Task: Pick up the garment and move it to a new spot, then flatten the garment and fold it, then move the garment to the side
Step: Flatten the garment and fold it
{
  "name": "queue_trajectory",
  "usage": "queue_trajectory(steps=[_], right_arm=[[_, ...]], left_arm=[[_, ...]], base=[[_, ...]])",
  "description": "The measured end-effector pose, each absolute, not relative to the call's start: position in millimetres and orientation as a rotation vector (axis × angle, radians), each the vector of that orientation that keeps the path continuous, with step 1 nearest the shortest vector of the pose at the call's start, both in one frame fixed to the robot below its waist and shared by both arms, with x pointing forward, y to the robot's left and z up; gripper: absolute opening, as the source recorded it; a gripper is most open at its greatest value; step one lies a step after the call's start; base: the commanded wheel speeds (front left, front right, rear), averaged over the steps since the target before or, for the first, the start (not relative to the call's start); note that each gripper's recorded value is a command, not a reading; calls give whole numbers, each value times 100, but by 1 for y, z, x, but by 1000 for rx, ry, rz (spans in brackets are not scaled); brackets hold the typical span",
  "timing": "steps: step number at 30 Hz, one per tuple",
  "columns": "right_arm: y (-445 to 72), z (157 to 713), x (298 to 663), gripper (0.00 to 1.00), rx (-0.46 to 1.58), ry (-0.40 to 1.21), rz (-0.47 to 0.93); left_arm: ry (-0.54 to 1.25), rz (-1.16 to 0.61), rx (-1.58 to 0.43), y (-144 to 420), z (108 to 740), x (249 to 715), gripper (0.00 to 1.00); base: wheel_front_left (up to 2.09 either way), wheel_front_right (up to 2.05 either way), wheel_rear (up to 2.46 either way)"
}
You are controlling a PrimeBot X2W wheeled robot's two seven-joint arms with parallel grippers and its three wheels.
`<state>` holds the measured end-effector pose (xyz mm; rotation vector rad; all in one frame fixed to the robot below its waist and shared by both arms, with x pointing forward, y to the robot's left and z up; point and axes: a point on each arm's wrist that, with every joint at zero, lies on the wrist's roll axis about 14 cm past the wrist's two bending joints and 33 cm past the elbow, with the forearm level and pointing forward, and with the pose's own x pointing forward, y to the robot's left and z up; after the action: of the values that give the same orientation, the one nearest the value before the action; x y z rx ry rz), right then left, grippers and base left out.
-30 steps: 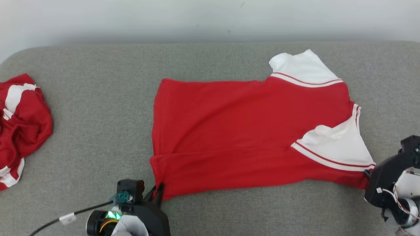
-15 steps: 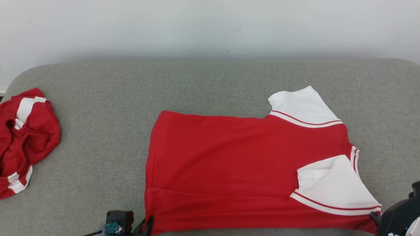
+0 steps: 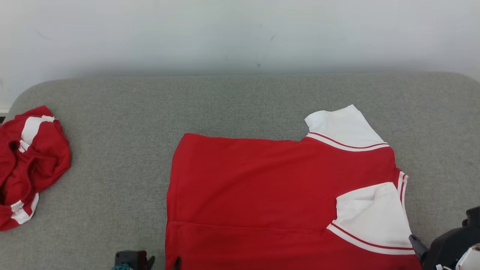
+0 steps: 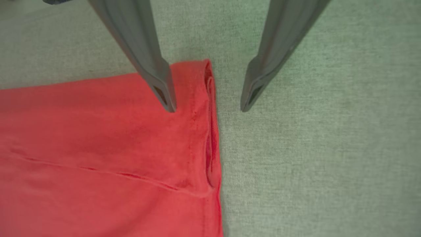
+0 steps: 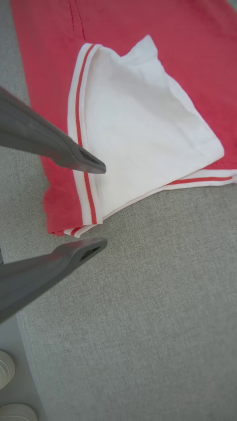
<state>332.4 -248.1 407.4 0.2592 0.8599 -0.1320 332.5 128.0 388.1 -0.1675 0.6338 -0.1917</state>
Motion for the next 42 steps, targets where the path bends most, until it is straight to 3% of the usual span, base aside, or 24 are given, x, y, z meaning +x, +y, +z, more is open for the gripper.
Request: queue_trajectory(steps=[8, 19, 32, 42], right_arm=[[-249, 448, 367, 100, 160, 763, -99], [-231, 493, 451, 100, 34, 690, 17], [-194, 507, 540, 100, -90, 677, 140], [-199, 469, 580, 100, -109, 707, 155]], left_arm=[[526, -200, -135, 140, 425, 365, 100], [490, -336, -137, 120, 463, 437, 100], [510, -512, 31, 125, 482, 523, 100], [619, -571, 38, 123, 444, 557, 100]], base=[[0, 0, 0], [0, 0, 0], [0, 0, 0], [0, 0, 0]])
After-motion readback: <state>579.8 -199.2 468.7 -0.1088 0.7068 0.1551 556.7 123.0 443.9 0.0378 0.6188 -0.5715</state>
